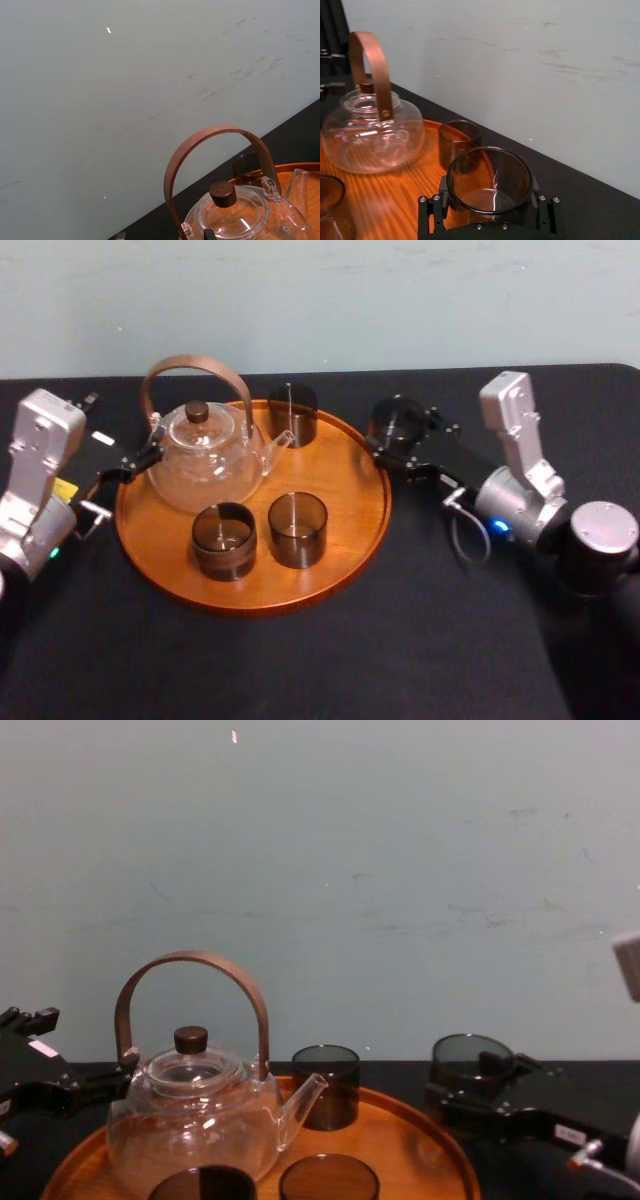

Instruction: Pick up the glass from the table and place it on the tray.

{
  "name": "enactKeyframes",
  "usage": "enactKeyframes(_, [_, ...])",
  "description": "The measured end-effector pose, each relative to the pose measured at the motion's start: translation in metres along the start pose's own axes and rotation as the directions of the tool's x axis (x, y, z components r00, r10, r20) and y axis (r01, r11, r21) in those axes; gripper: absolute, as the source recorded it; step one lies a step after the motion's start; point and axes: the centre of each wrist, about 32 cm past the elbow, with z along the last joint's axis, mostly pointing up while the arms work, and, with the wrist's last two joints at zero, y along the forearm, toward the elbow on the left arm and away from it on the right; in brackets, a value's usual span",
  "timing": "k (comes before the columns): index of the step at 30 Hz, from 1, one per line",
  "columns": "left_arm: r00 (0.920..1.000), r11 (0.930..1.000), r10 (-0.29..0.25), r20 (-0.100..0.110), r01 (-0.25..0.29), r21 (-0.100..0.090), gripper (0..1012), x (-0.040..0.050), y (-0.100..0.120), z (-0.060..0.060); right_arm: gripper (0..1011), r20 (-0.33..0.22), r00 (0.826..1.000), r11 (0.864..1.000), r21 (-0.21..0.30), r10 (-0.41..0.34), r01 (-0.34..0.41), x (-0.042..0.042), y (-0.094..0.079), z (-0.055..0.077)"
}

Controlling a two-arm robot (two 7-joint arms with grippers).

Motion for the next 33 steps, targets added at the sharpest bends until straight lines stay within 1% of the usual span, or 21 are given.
enactKeyframes(1, [1.0,1.0,0.0,0.0,0.0,0.0,1009,0.0,0.0,0.0,905,-0.001,1.0,1.0,0.002,0.01,-0.01,-0.0026,0.003,-0.001])
enactKeyframes(6, [1.0,1.0,0.0,0.0,0.0,0.0,1009,0.0,0.0,0.0,905,-0.005,0.999,0.999,0.005,0.04,-0.04,-0.0101,0.012,-0.004])
enactKeyframes(7, [1.0,1.0,0.0,0.0,0.0,0.0,1010,0.0,0.0,0.0,905,-0.01,0.996,0.996,0.01,0.092,-0.092,-0.0226,0.025,-0.009])
enactKeyframes(9, [1.0,1.0,0.0,0.0,0.0,0.0,1010,0.0,0.0,0.0,905,-0.01,0.996,0.996,0.009,0.094,-0.094,-0.0231,0.026,-0.009])
enactKeyframes(11, [1.0,1.0,0.0,0.0,0.0,0.0,1010,0.0,0.0,0.0,905,-0.011,0.994,0.994,0.01,0.107,-0.107,-0.0266,0.03,-0.012])
enactKeyframes(14, [1.0,1.0,0.0,0.0,0.0,0.0,1010,0.0,0.0,0.0,905,-0.011,0.993,0.993,0.01,0.118,-0.118,-0.0292,0.033,-0.015])
enactKeyframes(20, [1.0,1.0,0.0,0.0,0.0,0.0,1010,0.0,0.0,0.0,905,-0.014,0.992,0.992,0.006,0.129,-0.129,-0.0315,0.037,-0.02])
enactKeyframes(27, [1.0,1.0,0.0,0.0,0.0,0.0,1009,0.0,0.0,0.0,905,-0.016,0.992,0.992,0.003,0.127,-0.127,-0.0307,0.036,-0.021])
enactKeyframes(33, [1.0,1.0,0.0,0.0,0.0,0.0,1009,0.0,0.0,0.0,905,-0.021,0.992,0.992,-0.007,0.123,-0.123,-0.0293,0.036,-0.026])
